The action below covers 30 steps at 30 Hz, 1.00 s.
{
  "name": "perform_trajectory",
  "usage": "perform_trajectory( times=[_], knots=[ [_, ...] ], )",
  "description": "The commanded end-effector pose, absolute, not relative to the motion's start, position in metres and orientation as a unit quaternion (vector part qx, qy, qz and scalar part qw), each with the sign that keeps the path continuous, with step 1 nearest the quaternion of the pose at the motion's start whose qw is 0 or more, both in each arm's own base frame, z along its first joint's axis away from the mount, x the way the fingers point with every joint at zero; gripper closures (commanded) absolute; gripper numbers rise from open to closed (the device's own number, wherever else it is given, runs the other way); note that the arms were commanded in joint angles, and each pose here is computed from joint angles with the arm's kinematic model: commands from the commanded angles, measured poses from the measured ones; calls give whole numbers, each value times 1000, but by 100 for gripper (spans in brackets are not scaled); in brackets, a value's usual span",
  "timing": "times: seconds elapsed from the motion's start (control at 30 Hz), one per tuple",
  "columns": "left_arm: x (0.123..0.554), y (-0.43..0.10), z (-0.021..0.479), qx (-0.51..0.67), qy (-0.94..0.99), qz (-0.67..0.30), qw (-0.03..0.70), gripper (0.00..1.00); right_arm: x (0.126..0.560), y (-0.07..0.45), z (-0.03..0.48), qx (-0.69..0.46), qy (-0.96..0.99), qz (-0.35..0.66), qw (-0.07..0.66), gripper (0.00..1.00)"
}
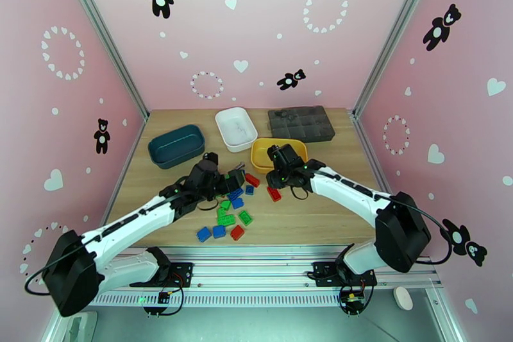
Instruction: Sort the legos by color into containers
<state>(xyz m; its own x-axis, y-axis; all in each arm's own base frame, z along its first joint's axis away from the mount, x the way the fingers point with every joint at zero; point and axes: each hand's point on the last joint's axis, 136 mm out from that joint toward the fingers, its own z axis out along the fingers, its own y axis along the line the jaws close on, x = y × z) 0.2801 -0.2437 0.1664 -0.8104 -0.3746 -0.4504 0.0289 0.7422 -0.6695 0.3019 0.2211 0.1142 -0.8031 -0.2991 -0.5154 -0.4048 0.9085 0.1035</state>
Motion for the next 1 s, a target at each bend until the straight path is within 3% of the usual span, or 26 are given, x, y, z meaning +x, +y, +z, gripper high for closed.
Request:
perform_trajectory(
  times=[0.0,0.33,0.5,0.83,0.97],
  knots=[
    [286,-259,184,-73,875,-371,303,1,291,226,102,-202,949,108,216,45],
    [282,-255,161,-88,882,-363,287,1,275,217,46,-208,963,59,161,33],
    [279,-248,157,-97,884,-354,289,2,273,222,28,-213,965,57,142,34],
    [277,-245,154,-99,887,-348,288,2,277,225,10,-206,968,50,130,50],
    [277,-244,151,-100,888,-346,287,2,277,225,15,-204,968,53,134,64]
  ],
)
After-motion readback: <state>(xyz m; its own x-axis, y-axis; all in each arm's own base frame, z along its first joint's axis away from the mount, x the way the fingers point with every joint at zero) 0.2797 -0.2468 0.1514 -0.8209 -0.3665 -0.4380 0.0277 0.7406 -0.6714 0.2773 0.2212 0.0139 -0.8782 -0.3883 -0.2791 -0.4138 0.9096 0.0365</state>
